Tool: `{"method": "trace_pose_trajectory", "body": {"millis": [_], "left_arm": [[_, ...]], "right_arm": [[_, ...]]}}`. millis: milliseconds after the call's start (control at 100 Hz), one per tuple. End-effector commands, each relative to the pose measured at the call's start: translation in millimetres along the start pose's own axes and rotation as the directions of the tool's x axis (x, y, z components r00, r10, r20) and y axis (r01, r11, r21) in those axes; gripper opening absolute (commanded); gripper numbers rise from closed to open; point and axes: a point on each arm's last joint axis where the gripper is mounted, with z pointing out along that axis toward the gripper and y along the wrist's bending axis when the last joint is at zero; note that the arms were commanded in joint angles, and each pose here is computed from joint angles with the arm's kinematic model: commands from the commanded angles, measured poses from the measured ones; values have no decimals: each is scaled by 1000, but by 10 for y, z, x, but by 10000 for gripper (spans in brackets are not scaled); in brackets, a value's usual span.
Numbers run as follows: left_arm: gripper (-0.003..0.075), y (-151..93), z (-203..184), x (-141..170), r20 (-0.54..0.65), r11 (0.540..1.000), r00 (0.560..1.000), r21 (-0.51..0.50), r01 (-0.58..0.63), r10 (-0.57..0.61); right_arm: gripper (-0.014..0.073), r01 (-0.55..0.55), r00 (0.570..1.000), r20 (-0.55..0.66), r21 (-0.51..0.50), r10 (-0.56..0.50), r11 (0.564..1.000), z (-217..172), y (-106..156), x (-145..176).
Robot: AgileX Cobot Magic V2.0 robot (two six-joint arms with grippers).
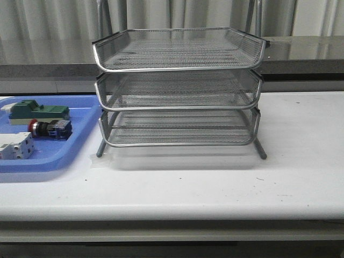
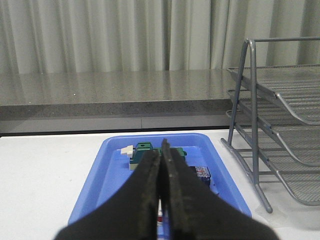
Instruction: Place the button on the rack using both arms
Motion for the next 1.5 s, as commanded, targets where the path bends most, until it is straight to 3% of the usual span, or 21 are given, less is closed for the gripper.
{"method": "trace_pose_trajectory", "body": {"millis": [0,740,1050,1280,1490], "left_arm": [[-20,-3,-16,77,57,1000,998,2,6,-7],[-20,-3,-16,77,57,1000,998,2,6,-7],[-20,-3,-16,77,57,1000,998,2,6,-7],[-20,-3,-16,77,57,1000,998,2,6,-7],[-20,-3,-16,77,57,1000,998,2,5,-5]], "right_arm": [[-60,6,993,115,1,-6,1000,-29,3,-131],[-60,48,992,115,8,-48,999,-29,2,-131],[-60,24,975,219,0,-24,1000,-53,10,-253],[-60,-26,982,185,-15,28,1000,-156,37,-600],[-60,-78,995,68,-36,80,996,-164,89,-1069]]}}
